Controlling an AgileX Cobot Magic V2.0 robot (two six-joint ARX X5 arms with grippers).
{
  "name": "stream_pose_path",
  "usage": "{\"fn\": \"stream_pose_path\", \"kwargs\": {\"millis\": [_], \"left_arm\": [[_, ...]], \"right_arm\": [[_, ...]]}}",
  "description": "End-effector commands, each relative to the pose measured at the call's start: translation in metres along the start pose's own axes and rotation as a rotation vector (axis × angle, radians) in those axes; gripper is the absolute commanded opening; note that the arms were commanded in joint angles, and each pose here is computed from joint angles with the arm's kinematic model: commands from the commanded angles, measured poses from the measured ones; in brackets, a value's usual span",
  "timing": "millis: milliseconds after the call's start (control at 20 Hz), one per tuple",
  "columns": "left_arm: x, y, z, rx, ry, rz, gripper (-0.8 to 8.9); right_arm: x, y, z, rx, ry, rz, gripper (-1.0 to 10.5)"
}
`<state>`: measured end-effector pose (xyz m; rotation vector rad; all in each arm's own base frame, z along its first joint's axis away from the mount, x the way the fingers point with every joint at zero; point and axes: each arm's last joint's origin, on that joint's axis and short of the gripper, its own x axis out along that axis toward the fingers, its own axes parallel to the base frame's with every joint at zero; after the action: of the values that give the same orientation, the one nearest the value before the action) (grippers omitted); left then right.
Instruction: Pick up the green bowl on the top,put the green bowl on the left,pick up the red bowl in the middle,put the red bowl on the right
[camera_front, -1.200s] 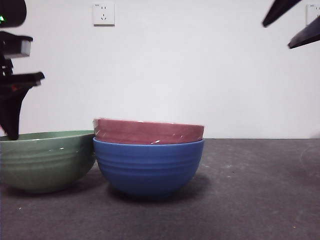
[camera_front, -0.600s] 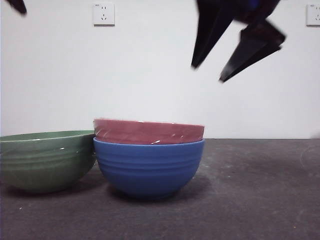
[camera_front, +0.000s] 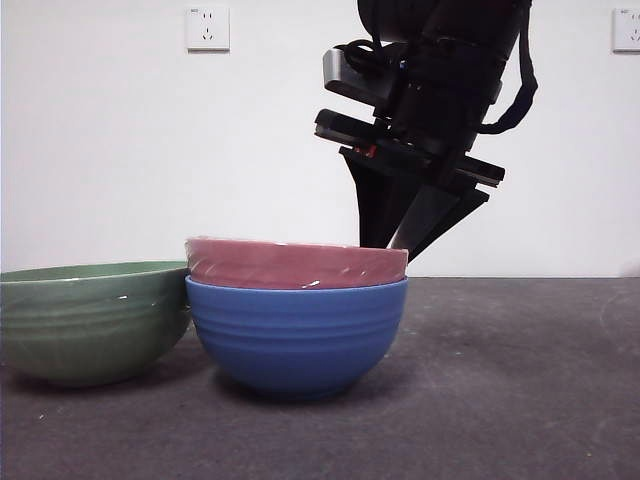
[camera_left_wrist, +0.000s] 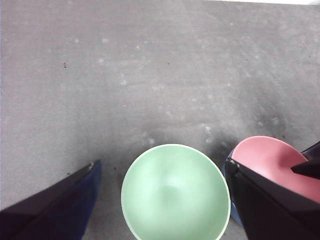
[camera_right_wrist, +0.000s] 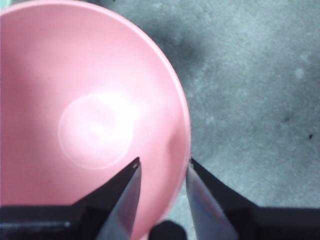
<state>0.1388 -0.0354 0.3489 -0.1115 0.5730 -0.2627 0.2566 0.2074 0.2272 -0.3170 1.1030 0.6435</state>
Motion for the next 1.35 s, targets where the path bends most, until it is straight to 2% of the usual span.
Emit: {"fn": "stream_pose_path", "kwargs": {"millis": [50, 250, 450, 900, 1000, 1100, 1200, 1350], "left_arm": [[0.000, 0.000, -0.001, -0.003, 0.000, 0.000, 4.09], [0.000, 0.000, -0.001, -0.003, 0.001, 0.001, 4.09], [0.000, 0.000, -0.001, -0.003, 0.001, 0.001, 4.09], [0.000, 0.000, -0.001, -0.002, 0.002, -0.001, 4.09], [0.000, 0.000, -0.001, -0.002, 0.002, -0.001, 4.09], [0.000, 0.000, -0.001, -0.002, 0.002, -0.002, 4.09], [0.000, 0.000, -0.001, -0.002, 0.002, -0.003, 4.09], [0.000, 0.000, -0.001, -0.002, 0.002, -0.004, 4.09]], "right_arm": [[0.003, 0.001, 0.000, -0.008, 0.002, 0.001, 0.5], [0.000, 0.001, 0.001, -0.008, -0.008, 0.001, 0.2], [-0.009, 0.000, 0.002, -0.009, -0.040, -0.046, 0.2], [-0.074, 0.002, -0.001, -0.008, -0.236, -0.046, -0.1], [-0.098, -0.002, -0.008, 0.012, -0.282, -0.108, -0.1], [-0.123, -0.012, -0.023, 0.055, -0.281, -0.252, -0.1], [-0.142, -0.028, -0.043, 0.123, -0.222, -0.382, -0.1], [-0.154, -0.057, -0.072, 0.276, -0.115, -0.429, -0.1]]}}
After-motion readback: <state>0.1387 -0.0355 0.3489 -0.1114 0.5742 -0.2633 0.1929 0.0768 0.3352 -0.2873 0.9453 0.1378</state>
